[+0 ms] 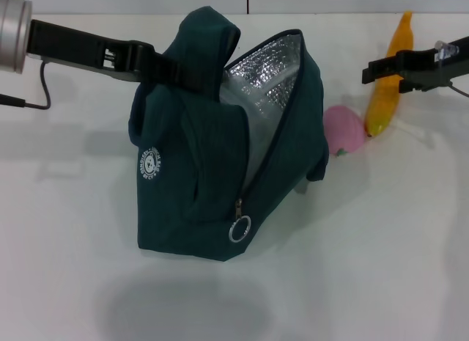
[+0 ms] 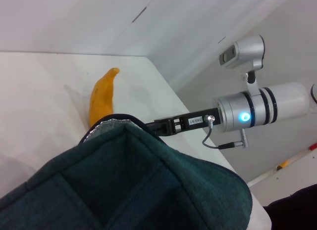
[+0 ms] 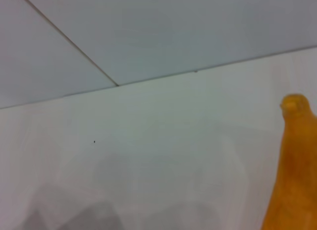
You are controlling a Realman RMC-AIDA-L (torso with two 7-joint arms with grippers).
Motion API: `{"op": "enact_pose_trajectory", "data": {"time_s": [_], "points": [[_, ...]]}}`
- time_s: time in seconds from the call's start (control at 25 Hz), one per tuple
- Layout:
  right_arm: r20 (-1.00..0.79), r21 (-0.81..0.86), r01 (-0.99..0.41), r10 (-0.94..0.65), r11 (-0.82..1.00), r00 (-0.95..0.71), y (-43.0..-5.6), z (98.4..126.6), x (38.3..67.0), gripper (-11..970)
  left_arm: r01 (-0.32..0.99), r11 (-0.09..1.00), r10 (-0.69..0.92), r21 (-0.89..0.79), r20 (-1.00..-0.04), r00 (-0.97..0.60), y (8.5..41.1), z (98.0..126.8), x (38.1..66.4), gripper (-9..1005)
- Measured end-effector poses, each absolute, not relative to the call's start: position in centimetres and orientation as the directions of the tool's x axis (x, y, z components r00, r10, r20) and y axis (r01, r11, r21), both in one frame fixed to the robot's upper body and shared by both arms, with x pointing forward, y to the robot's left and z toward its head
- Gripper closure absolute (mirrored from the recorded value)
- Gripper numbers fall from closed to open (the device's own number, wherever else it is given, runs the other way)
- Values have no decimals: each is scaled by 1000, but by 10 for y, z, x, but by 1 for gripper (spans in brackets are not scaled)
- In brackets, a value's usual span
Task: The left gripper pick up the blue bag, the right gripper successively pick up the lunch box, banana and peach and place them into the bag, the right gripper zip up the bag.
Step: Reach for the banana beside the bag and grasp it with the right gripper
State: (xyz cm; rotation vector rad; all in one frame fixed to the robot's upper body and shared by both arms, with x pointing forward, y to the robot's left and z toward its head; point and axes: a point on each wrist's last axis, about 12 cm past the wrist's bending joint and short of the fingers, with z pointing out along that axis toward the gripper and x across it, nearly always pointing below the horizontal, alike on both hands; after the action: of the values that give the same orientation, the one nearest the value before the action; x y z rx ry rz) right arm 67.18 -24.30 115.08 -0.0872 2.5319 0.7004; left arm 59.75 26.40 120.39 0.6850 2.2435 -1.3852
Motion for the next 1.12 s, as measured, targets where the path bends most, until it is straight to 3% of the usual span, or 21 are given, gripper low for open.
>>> {"op": "enact_pose_trajectory", "data": {"time_s": [0.4, 1.12], "points": [[-488, 461, -191, 68, 866, -870, -249, 1169, 674, 129, 601, 388, 194, -699, -575, -795, 267, 1203, 596, 956], [-473, 451, -74, 168, 889, -865, -262, 1172, 681, 151, 606, 385, 199, -696, -579, -791, 265, 1205, 597, 956]]}}
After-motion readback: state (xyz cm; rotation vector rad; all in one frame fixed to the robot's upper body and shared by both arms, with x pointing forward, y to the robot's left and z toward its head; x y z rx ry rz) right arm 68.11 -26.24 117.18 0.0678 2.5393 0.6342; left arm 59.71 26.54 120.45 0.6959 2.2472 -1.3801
